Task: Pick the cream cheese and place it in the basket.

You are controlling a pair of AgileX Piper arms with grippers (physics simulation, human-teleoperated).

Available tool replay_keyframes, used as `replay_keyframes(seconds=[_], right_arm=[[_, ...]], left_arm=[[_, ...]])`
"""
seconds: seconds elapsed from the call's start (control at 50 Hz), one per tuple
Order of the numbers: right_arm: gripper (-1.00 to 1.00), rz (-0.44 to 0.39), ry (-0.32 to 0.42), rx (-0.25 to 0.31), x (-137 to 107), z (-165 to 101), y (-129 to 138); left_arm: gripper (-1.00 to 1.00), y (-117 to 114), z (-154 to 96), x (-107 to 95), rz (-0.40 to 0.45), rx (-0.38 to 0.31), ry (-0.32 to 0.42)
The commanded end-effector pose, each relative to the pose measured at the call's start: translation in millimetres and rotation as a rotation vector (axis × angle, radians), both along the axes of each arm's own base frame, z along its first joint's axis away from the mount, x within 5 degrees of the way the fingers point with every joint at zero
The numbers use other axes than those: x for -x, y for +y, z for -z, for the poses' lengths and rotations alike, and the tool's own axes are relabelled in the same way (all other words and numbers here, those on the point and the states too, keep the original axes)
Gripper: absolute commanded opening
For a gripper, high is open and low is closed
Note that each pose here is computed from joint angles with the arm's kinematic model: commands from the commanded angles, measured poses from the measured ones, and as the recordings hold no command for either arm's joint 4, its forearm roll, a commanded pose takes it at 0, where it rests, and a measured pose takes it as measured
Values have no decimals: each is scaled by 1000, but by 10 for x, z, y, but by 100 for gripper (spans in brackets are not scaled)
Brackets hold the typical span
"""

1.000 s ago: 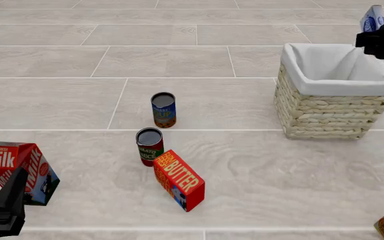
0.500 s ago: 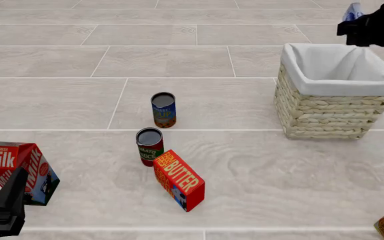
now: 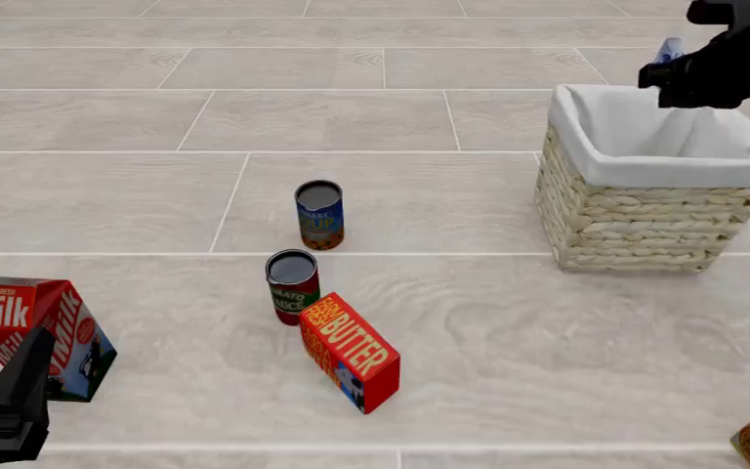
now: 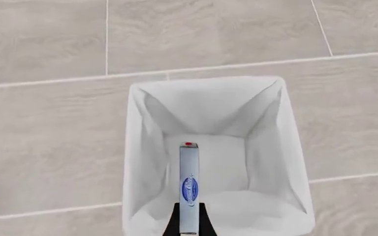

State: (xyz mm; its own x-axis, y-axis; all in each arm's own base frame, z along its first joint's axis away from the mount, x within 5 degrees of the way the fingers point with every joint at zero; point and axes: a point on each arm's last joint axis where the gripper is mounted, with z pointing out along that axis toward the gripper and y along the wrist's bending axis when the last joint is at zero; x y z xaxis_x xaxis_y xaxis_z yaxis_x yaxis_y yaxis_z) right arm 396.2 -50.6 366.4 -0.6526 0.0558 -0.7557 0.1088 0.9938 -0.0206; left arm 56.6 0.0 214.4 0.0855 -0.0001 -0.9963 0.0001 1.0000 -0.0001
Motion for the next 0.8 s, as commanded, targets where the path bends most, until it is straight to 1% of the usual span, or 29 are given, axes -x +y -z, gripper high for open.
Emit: replay_keyframes(seconds=[0.02,0.08,0.4,0.46,0.68,0.8], right_arm=[[-100,32,-7,-13,-155,108,-104],[-100,35,-10,-21,-192,151,-88],[-100,32,0,-16,-304,270,-119],[-100,40,-2,-23,-318,304,-128],[-100,28,19,-34,-336,520,-44],[-100,30,25,-37,-361,594,-47]], left_arm=[[100,0,0,0,0,0,0],[100,0,0,0,0,0,0],[100,0,0,0,0,0,0],[100,0,0,0,0,0,0],[100,0,0,0,0,0,0],[100,0,0,0,0,0,0]])
